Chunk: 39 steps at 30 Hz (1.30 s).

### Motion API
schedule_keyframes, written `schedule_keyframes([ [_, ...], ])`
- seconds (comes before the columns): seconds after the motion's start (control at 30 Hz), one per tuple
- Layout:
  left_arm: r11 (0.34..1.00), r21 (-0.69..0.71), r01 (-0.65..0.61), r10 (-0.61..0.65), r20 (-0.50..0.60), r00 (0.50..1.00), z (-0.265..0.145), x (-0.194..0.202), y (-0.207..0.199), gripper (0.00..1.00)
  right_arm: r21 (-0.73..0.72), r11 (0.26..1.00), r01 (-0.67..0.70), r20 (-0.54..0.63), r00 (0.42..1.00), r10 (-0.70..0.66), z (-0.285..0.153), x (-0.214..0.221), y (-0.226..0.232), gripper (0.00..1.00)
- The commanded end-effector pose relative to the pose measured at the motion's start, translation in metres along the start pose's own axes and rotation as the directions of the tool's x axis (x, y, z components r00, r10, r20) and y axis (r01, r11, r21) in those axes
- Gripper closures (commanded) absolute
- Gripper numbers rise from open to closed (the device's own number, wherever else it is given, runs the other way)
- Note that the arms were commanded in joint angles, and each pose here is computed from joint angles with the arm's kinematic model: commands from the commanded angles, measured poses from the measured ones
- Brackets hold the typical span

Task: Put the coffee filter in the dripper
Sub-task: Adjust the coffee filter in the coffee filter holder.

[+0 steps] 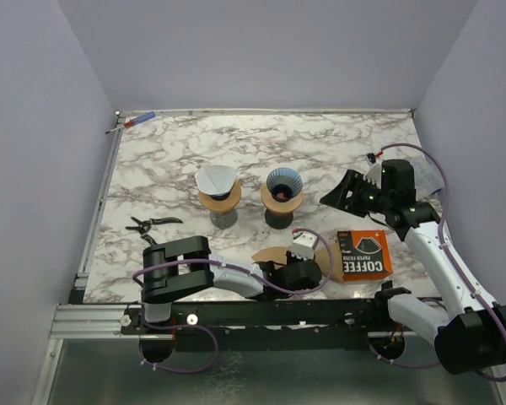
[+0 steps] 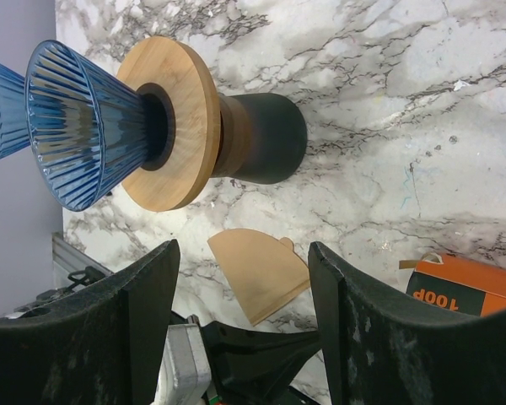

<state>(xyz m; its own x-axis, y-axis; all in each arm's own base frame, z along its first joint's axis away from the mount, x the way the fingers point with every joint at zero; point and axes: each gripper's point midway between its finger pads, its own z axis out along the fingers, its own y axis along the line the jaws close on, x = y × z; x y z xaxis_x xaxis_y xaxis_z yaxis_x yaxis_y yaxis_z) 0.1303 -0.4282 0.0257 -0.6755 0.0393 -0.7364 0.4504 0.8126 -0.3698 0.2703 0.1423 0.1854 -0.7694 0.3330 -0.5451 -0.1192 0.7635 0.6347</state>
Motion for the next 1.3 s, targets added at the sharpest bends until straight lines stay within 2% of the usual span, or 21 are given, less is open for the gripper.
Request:
schedule_keyframes([
  [0.0, 0.998, -0.051, -0.029, 0.027, -0.029, 0.999, 0.014, 0.009, 0.006, 1.00, 0.009, 1.000, 0.014, 0.004, 1.000, -0.014, -0.004, -0.003, 0.000, 0.34],
  [0.4, 0.996, -0.075, -0.051, 0.053, 0.032, 0.998, 0.032, -0.013, -0.007, 1.00, 0.011, 1.000, 0.017, 0.002, 1.000, -0.017, -0.005, -0.003, -0.001, 0.33],
  [1.07, 0.992, 0.125, -0.031, 0.000, 0.244, 0.970, 0.004, -0.087, -0.060, 1.00, 0.006, 1.000, 0.017, -0.002, 1.000, -0.017, -0.003, -0.002, -0.001, 0.33],
  [1.2, 0.990, 0.132, -0.042, 0.007, 0.255, 0.967, -0.010, -0.092, -0.054, 0.91, 0.006, 1.000, 0.020, -0.012, 1.000, -0.020, -0.001, 0.001, -0.003, 0.33],
  [1.27, 0.990, 0.134, -0.035, 0.000, 0.258, 0.966, -0.017, -0.096, -0.049, 0.79, -0.002, 1.000, 0.019, -0.026, 0.999, -0.019, 0.001, 0.004, -0.003, 0.32],
])
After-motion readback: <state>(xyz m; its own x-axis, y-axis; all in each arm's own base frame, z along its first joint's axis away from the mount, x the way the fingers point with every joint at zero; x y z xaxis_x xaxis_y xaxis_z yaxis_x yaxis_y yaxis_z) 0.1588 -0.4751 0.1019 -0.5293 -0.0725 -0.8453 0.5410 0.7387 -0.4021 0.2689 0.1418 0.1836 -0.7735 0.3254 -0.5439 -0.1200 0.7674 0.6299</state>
